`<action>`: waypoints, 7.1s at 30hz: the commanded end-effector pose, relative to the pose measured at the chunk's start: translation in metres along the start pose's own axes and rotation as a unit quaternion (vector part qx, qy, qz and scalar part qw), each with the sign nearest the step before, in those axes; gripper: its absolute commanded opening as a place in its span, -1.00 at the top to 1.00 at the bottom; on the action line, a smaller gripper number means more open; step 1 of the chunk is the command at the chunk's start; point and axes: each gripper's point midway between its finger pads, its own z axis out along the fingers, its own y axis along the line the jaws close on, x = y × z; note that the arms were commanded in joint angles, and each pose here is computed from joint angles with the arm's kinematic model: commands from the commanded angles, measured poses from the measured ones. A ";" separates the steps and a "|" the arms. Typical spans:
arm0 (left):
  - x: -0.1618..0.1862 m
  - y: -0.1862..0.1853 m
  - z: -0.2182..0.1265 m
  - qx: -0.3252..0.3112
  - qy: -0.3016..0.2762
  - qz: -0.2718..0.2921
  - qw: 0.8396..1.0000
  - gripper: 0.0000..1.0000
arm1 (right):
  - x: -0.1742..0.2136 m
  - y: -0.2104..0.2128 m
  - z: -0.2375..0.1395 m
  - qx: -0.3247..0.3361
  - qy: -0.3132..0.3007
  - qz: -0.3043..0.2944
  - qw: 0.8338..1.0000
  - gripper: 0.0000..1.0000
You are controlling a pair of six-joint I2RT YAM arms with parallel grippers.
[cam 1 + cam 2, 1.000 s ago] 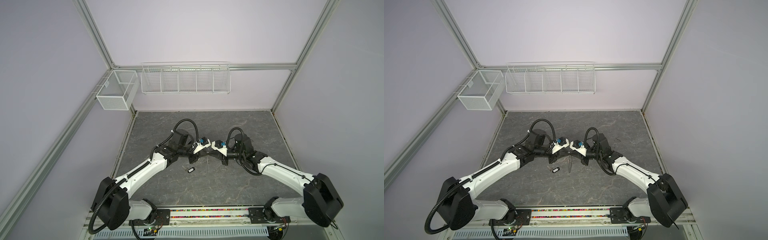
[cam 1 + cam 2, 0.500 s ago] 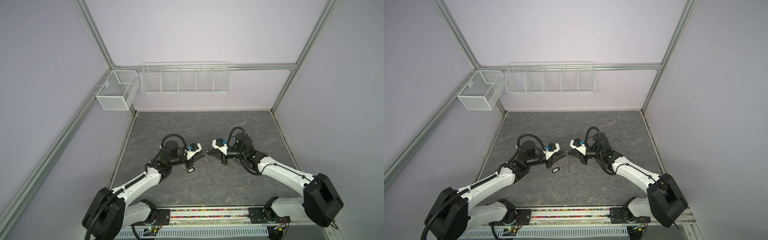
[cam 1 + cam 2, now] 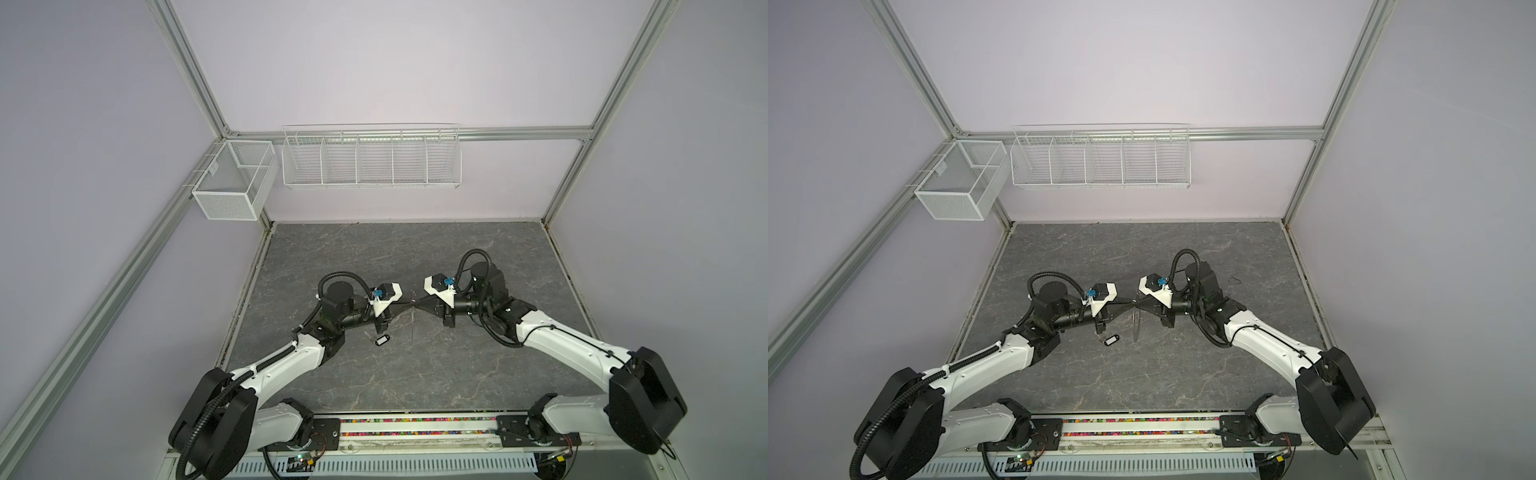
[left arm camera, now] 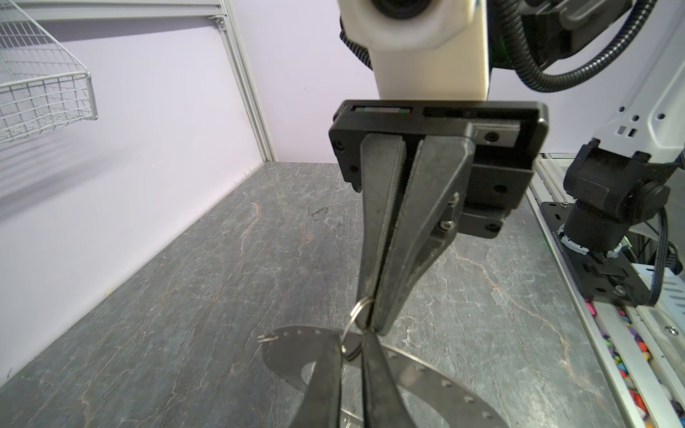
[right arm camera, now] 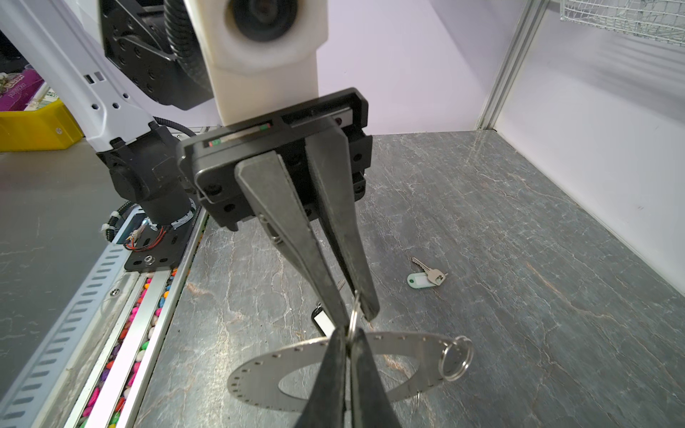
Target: Put the keys on the keyring
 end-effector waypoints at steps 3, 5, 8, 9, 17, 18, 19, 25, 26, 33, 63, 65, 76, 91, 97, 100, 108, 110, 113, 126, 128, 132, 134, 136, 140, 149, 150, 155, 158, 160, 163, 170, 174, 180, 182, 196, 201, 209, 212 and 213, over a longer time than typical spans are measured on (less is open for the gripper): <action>-0.011 -0.001 0.001 0.010 -0.021 0.010 1.000 0.83 | -0.009 0.008 0.001 -0.025 -0.011 -0.013 1.000 0.83; -0.012 -0.002 0.002 0.013 -0.022 0.010 1.000 0.87 | -0.009 0.008 0.001 -0.025 -0.011 -0.013 1.000 0.83; -0.013 -0.002 0.002 0.015 -0.024 0.013 1.000 0.96 | -0.008 0.008 0.001 -0.027 -0.009 -0.011 1.000 0.83; -0.013 -0.002 0.003 0.016 -0.024 0.013 0.999 0.99 | -0.007 0.008 0.001 -0.027 -0.009 -0.011 1.000 0.82; -0.013 0.007 -0.001 -0.013 0.003 0.053 0.999 1.00 | 0.003 0.001 -0.005 0.000 0.015 -0.017 1.000 0.54; -0.012 0.009 -0.003 -0.021 0.014 0.067 0.997 1.00 | 0.005 -0.002 -0.008 0.010 0.018 -0.018 1.000 0.48; -0.011 0.010 -0.005 -0.029 0.024 0.083 0.996 1.00 | 0.008 -0.006 -0.013 0.022 0.020 -0.019 0.999 0.44; -0.010 0.017 -0.018 -0.077 0.064 0.181 0.978 1.00 | 0.019 -0.024 -0.031 0.076 0.036 -0.002 0.996 0.36; -0.010 0.017 -0.019 -0.081 0.067 0.193 0.976 1.00 | 0.021 -0.027 -0.032 0.082 0.041 0.001 0.996 0.35; -0.006 0.023 -0.026 -0.111 0.084 0.244 0.960 1.00 | 0.036 -0.043 -0.022 0.098 0.072 0.079 0.989 0.29; 0.010 0.109 -0.163 -0.371 0.168 0.128 0.904 1.00 | 0.140 0.047 0.150 -0.010 0.253 0.207 0.945 0.35; 0.007 0.108 -0.163 -0.370 0.161 0.128 0.906 1.00 | 0.143 0.043 0.152 0.002 0.258 0.209 0.943 0.37; 0.010 0.101 -0.158 -0.357 0.146 0.120 0.915 1.00 | 0.149 0.035 0.156 0.034 0.259 0.206 0.943 0.41; 0.015 0.098 -0.156 -0.350 0.149 0.114 0.918 1.00 | 0.157 0.036 0.165 0.025 0.271 0.210 0.939 0.49; 0.014 0.099 -0.157 -0.351 0.145 0.116 0.918 1.00 | 0.157 0.035 0.165 0.026 0.273 0.209 0.939 0.59; 0.014 0.098 -0.156 -0.351 0.144 0.116 0.918 1.00 | 0.157 0.037 0.165 0.022 0.274 0.206 0.939 0.65; 0.013 0.098 -0.156 -0.351 0.139 0.116 0.919 1.00 | 0.152 0.037 0.161 0.025 0.273 0.199 0.941 0.79; 0.012 0.099 -0.156 -0.352 0.137 0.117 0.919 1.00 | 0.152 0.037 0.158 0.026 0.275 0.200 0.940 0.81; 0.012 0.098 -0.156 -0.352 0.137 0.116 0.919 1.00 | 0.150 0.038 0.154 0.029 0.273 0.198 0.941 0.85; 0.011 0.097 -0.154 -0.348 0.132 0.115 0.921 1.00 | 0.142 0.039 0.150 0.026 0.253 0.190 0.948 0.85; 0.008 0.095 -0.154 -0.346 0.128 0.117 0.922 1.00 | 0.137 0.040 0.148 0.022 0.240 0.193 0.951 0.85; 0.001 0.076 -0.143 -0.289 0.112 0.132 0.941 1.00 | 0.119 0.040 0.139 0.010 0.186 0.187 0.965 0.86; -0.003 0.067 -0.136 -0.256 0.099 0.132 0.952 1.00 | 0.111 0.039 0.135 0.009 0.163 0.177 0.971 0.85; -0.007 0.062 -0.132 -0.240 0.090 0.126 0.958 1.00 | 0.106 0.038 0.130 0.012 0.153 0.168 0.974 0.85; -0.008 0.054 -0.128 -0.211 0.089 0.116 0.966 1.00 | 0.098 0.033 0.114 0.025 0.126 0.154 0.980 0.85; -0.017 0.043 -0.122 -0.173 0.072 0.111 0.976 1.00 | 0.082 0.022 0.069 0.033 0.102 0.105 0.989 0.85; -0.016 0.042 -0.120 -0.166 0.073 0.106 0.978 1.00 | 0.077 0.022 0.063 0.032 0.097 0.094 0.990 0.85; -0.007 0.036 -0.108 -0.135 0.081 0.095 0.983 1.00 | 0.068 0.022 0.037 0.029 0.105 0.040 0.993 0.85; -0.003 0.029 -0.099 -0.115 0.089 0.096 0.985 1.00 | 0.065 0.021 0.023 0.036 0.118 0.000 0.992 0.85; -0.001 0.023 -0.092 -0.097 0.094 0.098 0.986 1.00 | 0.063 0.018 0.013 0.048 0.125 -0.025 0.991 0.85; 0.004 0.014 -0.078 -0.065 0.107 0.101 0.987 1.00 | 0.060 0.014 -0.001 0.063 0.138 -0.064 0.986 0.85; 0.006 0.004 -0.051 -0.030 0.111 0.130 0.985 1.00 | 0.044 0.011 -0.020 0.082 0.149 -0.139 0.976 0.85; 0.006 0.001 -0.035 -0.015 0.109 0.152 0.982 1.00 | 0.036 0.015 -0.022 0.075 0.139 -0.156 0.975 0.85; 0.004 -0.007 -0.014 0.026 0.100 0.150 0.983 1.00 | 0.035 0.023 -0.021 0.055 0.130 -0.173 0.975 0.85; 0.006 -0.011 -0.007 0.041 0.101 0.147 0.983 1.00 | 0.034 0.024 -0.021 0.055 0.124 -0.178 0.975 0.85; 0.013 -0.031 0.016 0.091 0.094 0.130 0.983 1.00 | 0.030 0.009 -0.024 0.110 0.106 -0.225 0.962 0.85; 0.013 -0.033 0.019 0.098 0.093 0.125 0.983 1.00 | 0.028 0.020 -0.019 0.081 0.091 -0.231 0.965 0.85; 0.014 -0.033 0.020 0.102 0.096 0.122 0.983 1.00 | 0.032 0.032 -0.017 0.052 0.091 -0.240 0.965 0.86; 0.014 -0.034 0.019 0.104 0.099 0.121 0.982 1.00 | 0.032 0.035 -0.018 0.047 0.090 -0.245 0.964 0.85; 0.015 -0.034 0.019 0.105 0.100 0.120 0.982 1.00 | 0.033 0.035 -0.018 0.047 0.092 -0.246 0.964 0.85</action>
